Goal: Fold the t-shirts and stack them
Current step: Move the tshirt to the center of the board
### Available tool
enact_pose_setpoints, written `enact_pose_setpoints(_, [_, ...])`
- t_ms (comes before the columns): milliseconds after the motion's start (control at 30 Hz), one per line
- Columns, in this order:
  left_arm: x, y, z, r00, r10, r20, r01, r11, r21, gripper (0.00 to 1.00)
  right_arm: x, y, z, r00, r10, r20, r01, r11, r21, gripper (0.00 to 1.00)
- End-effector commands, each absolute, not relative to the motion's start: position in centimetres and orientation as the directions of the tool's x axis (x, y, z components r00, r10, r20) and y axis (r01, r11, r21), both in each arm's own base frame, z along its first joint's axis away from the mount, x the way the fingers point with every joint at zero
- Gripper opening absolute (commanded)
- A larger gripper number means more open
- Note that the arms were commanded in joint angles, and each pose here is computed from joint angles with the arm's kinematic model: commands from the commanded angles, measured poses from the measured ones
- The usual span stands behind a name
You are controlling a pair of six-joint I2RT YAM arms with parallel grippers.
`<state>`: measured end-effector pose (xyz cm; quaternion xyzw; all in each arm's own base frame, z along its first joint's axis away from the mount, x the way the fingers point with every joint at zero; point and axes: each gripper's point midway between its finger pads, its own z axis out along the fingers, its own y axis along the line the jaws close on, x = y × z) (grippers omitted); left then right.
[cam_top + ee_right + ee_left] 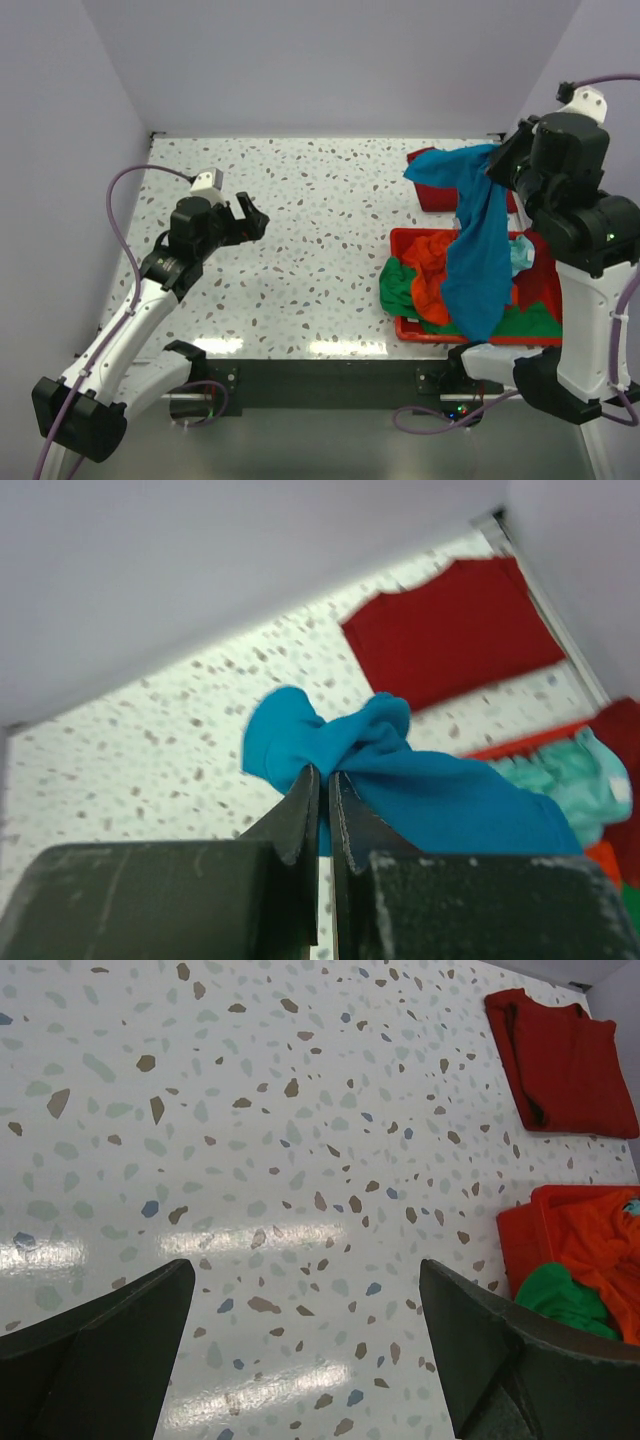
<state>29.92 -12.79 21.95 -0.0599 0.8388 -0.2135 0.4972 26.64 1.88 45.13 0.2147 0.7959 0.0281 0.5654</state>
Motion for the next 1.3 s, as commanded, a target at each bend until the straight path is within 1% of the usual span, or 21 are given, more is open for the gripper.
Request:
enact_pose_setpoints(0, [30.5,-12.6,23.4,-0.453,-0.309,-0.836,0.136,0.903,-0.408,1.00,28.2,4.5,52.9,-0.091,0.354,-0.931,0.073,0.934,0.349,0.00])
enact_pose_setpoints(67, [30.5,-12.5,23.3,-0.454,-0.309,-0.836,0.130,0.905,-0.405,1.00,29.4,6.3,55.2,-0.050,0.355,-0.934,-0.034,0.934,0.357,0.00])
enact_pose_setpoints(100, [30.4,-12.4,23.4,-0.451,-0.312,-0.836,0.128,0.905,-0.406,1.00,29.3,7.8,56.3,-0.047,0.352,-0.935,-0.130,0.926,0.355,0.00])
enact_pose_setpoints(233, [30.3,-12.3,23.7,-0.442,-0.317,-0.839,0.123,0.905,-0.407,1.00,31.5,12.8,57.9,-0.072,0.372,-0.926,-0.344,0.862,0.373,0.00])
enact_pose_setpoints(367, [30.0,-11.5,24.2,-0.434,-0.321,-0.842,0.093,0.913,-0.397,1.00,32.8,18.3,58.6,-0.091,0.373,-0.923,-0.481,0.795,0.369,0.00])
enact_pose_setpoints(400, [30.1,-11.0,24.6,-0.420,-0.325,-0.847,0.071,0.919,-0.388,1.00,32.7,21.2,58.6,-0.107,0.355,-0.929,-0.536,0.766,0.355,0.00])
enact_pose_setpoints(500, [29.7,-9.7,25.3,-0.394,-0.322,-0.861,0.025,0.933,-0.360,1.00,31.6,25.6,59.9,-0.135,0.375,-0.917,-0.643,0.671,0.369,0.00])
enact_pose_setpoints(533, [29.6,-9.3,25.5,-0.386,-0.319,-0.866,0.013,0.936,-0.351,1.00,32.4,27.4,59.1,-0.164,0.368,-0.915,-0.657,0.651,0.380,0.00])
enact_pose_setpoints(667, [28.7,-7.3,25.9,-0.368,-0.317,-0.874,-0.074,0.947,-0.312,1.00,31.0,32.2,60.0,-0.199,0.398,-0.895,-0.767,0.505,0.395,0.00])
enact_pose_setpoints(767, [28.3,-5.6,26.1,-0.361,-0.312,-0.879,-0.156,0.949,-0.273,1.00,31.9,33.5,58.7,-0.259,0.408,-0.876,-0.747,0.490,0.449,0.00])
enact_pose_setpoints(867, [28.0,-4.9,26.4,-0.350,-0.310,-0.884,-0.183,0.948,-0.261,1.00,35.3,32.0,54.3,-0.288,0.407,-0.867,-0.595,0.633,0.495,0.00])
enact_pose_setpoints(900, [27.9,-4.8,26.2,-0.352,-0.310,-0.883,-0.187,0.948,-0.258,1.00,37.8,31.1,49.8,-0.334,0.410,-0.849,-0.461,0.714,0.526,0.00])
enact_pose_setpoints(933, [27.8,-4.7,25.9,-0.359,-0.308,-0.881,-0.192,0.948,-0.254,1.00,38.6,30.3,47.5,-0.363,0.415,-0.834,-0.396,0.742,0.542,0.00])
enact_pose_setpoints(967, [27.9,-4.8,25.7,-0.365,-0.309,-0.878,-0.194,0.948,-0.253,1.00,39.9,28.4,45.7,-0.380,0.439,-0.815,-0.328,0.759,0.562,0.05])
enact_pose_setpoints(1000, [27.9,-4.9,25.2,-0.381,-0.308,-0.872,-0.192,0.949,-0.251,1.00,40.4,28.6,39.8,-0.493,0.416,-0.764,-0.261,0.767,0.586,0.10])
enact_pose_setpoints(1067, [27.9,-5.2,24.0,-0.426,-0.290,-0.857,-0.191,0.955,-0.228,1.00,41.1,27.9,34.5,-0.576,0.393,-0.717,-0.210,0.776,0.594,0.37])
enact_pose_setpoints(1100, [27.9,-5.2,23.4,-0.450,-0.281,-0.848,-0.191,0.958,-0.216,1.00,40.6,27.7,29.9,-0.646,0.342,-0.682,-0.169,0.807,0.565,0.51])
enact_pose_setpoints(1133, [27.7,-5.3,22.6,-0.479,-0.270,-0.835,-0.193,0.961,-0.199,1.00,40.1,27.6,27.9,-0.678,0.304,-0.669,-0.161,0.827,0.539,0.60])
enact_pose_setpoints(1167, [27.7,-5.4,21.7,-0.509,-0.258,-0.821,-0.194,0.964,-0.183,1.00,39.0,27.7,25.5,-0.726,0.243,-0.644,-0.162,0.849,0.503,0.74])
enact_pose_setpoints(1200, [27.6,-5.6,21.2,-0.528,-0.252,-0.811,-0.183,0.966,-0.181,1.00,37.9,27.4,22.9,-0.766,0.206,-0.608,-0.148,0.865,0.479,0.77])
enact_pose_setpoints(1267, [27.5,-5.9,19.8,-0.558,-0.238,-0.795,-0.172,0.970,-0.170,1.00,36.0,28.3,21.2,-0.793,0.135,-0.595,-0.201,0.862,0.465,0.79])
